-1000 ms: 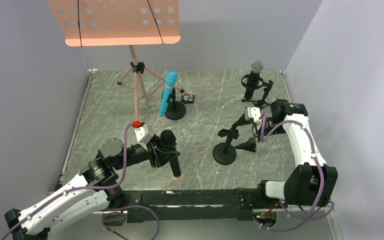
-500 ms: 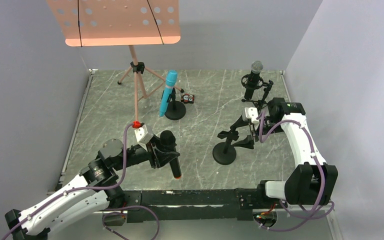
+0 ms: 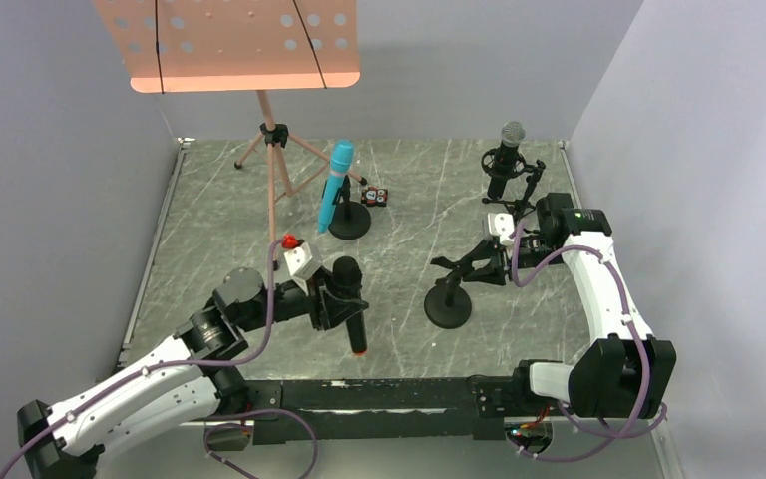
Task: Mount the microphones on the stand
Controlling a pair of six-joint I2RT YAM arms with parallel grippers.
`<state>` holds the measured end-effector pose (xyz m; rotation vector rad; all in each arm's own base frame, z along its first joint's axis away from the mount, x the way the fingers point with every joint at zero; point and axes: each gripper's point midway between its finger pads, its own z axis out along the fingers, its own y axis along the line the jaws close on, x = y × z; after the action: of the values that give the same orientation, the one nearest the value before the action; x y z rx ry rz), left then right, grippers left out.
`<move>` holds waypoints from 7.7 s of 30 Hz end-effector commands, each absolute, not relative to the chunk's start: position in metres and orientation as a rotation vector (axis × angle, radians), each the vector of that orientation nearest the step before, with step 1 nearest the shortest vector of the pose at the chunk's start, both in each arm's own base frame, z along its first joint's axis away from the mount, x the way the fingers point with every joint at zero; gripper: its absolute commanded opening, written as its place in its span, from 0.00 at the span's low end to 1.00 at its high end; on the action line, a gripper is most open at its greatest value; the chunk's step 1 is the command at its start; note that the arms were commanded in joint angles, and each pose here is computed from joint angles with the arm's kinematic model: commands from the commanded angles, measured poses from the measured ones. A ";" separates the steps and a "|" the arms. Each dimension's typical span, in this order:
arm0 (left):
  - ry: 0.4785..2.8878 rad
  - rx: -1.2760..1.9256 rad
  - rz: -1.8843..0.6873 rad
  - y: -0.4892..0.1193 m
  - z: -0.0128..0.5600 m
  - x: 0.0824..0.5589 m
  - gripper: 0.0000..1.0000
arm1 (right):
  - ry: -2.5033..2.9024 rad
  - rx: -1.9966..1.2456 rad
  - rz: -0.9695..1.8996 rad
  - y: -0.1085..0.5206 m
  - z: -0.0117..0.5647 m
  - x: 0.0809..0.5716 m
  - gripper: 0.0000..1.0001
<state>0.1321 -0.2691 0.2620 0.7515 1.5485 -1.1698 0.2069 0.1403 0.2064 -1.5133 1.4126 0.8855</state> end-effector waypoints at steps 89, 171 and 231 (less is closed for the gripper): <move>1.248 0.959 -1.243 -0.442 0.296 0.202 0.00 | 1.493 -1.495 0.932 0.139 0.200 0.203 0.15; 1.150 0.793 -1.302 -0.449 0.290 0.206 0.00 | 1.554 -1.487 1.005 0.134 0.194 0.200 0.81; 1.147 0.755 -1.322 -0.453 0.300 0.211 0.39 | 1.525 -1.468 1.007 0.138 0.206 0.200 0.96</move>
<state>0.2113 -0.4585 0.2698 0.8114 1.2048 -1.3037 0.2010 0.1338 0.1969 -1.4961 1.5740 1.0123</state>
